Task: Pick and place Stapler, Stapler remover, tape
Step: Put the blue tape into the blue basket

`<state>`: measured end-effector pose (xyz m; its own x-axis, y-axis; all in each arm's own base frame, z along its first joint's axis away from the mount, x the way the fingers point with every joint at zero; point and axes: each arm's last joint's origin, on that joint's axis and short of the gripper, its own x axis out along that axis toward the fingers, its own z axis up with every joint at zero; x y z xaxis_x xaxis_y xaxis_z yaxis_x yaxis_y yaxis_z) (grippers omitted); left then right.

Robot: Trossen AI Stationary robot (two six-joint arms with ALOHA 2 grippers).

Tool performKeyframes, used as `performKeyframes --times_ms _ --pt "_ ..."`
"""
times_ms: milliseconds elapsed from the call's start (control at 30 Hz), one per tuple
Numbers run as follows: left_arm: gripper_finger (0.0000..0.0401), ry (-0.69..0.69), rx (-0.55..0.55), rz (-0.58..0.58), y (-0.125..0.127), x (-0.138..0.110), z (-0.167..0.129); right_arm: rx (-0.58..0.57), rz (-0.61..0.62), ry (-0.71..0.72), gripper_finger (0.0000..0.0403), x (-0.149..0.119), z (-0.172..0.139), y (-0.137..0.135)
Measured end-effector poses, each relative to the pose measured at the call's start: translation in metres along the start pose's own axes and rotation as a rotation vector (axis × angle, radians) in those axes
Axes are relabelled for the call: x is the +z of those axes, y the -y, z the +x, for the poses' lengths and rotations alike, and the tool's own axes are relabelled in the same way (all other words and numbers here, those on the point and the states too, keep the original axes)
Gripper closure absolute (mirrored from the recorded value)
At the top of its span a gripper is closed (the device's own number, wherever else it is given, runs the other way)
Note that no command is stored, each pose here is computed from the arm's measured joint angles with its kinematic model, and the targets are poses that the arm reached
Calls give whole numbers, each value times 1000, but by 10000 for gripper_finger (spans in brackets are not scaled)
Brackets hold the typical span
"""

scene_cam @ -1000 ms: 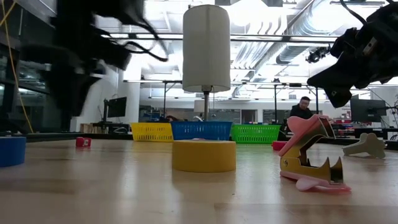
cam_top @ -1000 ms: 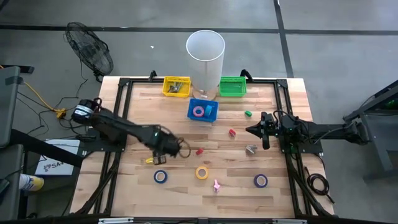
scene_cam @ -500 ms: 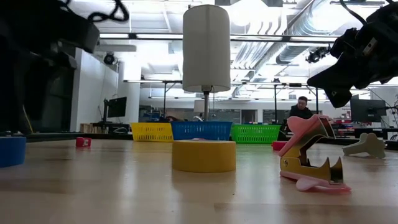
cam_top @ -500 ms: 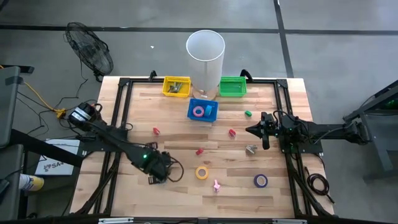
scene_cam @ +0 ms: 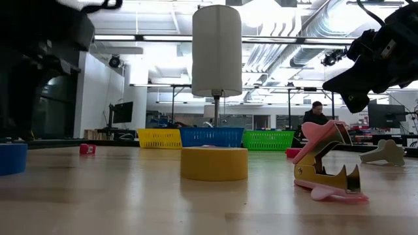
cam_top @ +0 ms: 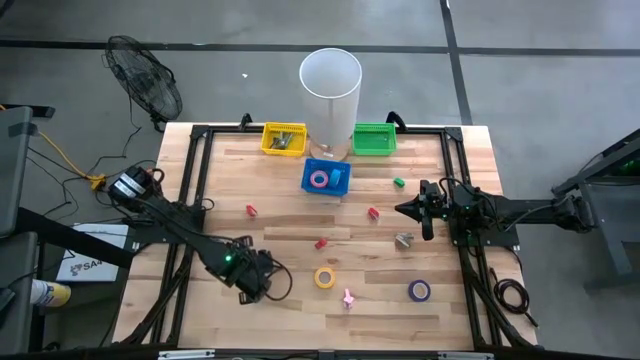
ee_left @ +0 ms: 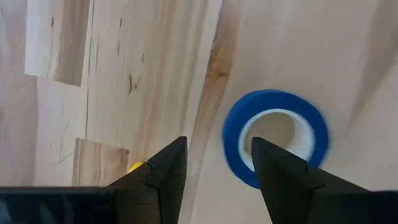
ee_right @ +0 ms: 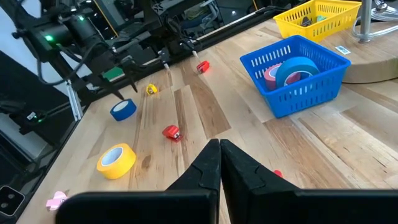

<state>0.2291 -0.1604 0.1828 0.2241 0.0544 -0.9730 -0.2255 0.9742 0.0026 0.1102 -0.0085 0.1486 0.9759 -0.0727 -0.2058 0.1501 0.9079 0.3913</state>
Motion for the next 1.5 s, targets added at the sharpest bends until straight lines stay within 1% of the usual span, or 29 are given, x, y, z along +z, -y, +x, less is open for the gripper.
performKeyframes --times_ms 167,300,533,600,667,900,967,1033,1133,1300,1333,1400,1500 --pt "227 -11 -16 -11 -5 -8 13 0 0 0 403 0 0 0" --pt "227 -4 -11 -24 -5 -8 14 0 0 0 403 0 0 0" --pt "227 -9 -59 -4 -1 -7 17 0 0 0 403 0 0 0" --pt "227 -33 -55 0 -3 -9 18 0 0 0 403 0 0 0" --pt "227 -17 -75 -3 -1 -7 17 0 0 0 403 0 0 0" --pt "229 -17 -69 -2 -1 -7 16 0 0 0 403 0 0 0" --pt "240 -16 -69 0 -1 -7 16 0 0 0 403 0 0 0" --pt "258 -16 -69 2 -1 -7 16 0 0 0 403 0 0 0" --pt "298 -16 -69 7 -1 -7 16 0 0 0 403 0 0 0" --pt "375 -6 -64 46 -1 -7 16 0 0 0 403 0 0 0" --pt "383 3 -57 51 -2 -6 16 0 0 0 403 0 0 0" --pt "385 31 -33 55 -2 -6 16 0 0 0 403 0 0 0" --pt "370 83 21 66 -5 -2 16 0 0 0 403 0 0 0"
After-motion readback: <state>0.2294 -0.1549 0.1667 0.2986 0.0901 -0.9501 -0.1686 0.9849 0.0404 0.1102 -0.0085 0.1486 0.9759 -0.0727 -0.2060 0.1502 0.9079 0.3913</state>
